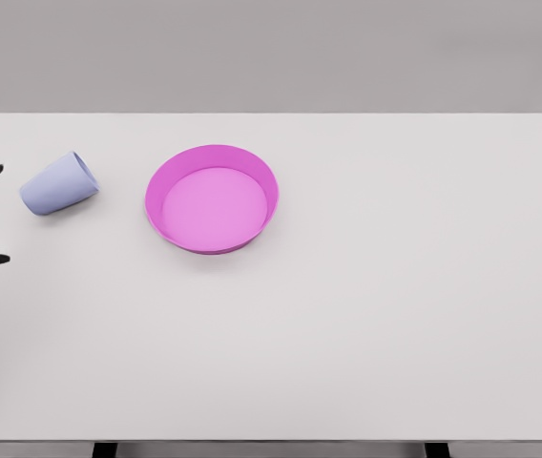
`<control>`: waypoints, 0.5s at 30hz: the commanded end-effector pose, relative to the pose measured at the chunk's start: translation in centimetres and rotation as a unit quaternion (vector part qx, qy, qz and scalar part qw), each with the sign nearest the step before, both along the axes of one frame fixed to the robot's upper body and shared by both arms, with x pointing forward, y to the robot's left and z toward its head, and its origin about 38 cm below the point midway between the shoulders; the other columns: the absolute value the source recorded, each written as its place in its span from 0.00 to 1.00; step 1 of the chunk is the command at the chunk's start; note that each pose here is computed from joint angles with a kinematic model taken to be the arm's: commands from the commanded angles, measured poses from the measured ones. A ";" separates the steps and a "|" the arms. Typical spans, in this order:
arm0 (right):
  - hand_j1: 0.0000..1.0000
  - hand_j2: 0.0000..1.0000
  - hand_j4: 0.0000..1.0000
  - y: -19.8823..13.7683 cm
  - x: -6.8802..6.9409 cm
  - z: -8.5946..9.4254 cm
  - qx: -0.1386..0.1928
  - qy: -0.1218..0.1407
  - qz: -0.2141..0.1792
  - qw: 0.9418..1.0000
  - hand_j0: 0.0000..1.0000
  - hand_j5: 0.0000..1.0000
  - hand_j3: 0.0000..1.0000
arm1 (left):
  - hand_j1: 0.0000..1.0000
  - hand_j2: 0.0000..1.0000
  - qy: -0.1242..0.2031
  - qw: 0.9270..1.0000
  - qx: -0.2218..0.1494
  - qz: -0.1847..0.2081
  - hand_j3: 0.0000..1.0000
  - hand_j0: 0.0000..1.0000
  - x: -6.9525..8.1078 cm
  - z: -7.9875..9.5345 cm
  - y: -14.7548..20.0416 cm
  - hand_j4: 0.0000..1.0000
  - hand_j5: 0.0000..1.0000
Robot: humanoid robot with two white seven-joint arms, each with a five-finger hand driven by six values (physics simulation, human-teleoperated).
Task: Flip the cup with left arm and place it on the plate
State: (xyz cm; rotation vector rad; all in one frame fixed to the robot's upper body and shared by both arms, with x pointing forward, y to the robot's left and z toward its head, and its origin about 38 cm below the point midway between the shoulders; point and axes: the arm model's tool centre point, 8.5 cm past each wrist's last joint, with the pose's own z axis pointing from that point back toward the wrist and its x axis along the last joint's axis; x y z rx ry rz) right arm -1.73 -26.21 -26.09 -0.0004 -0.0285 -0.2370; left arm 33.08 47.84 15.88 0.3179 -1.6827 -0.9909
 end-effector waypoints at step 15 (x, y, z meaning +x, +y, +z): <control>1.00 1.00 1.00 0.0 0.0 0.0 0.000 0.001 0.000 1.000 1.00 1.00 1.00 | 1.00 1.00 -0.049 0.987 0.109 -0.102 1.00 1.00 2.4 7.6 -3.7 1.00 1.00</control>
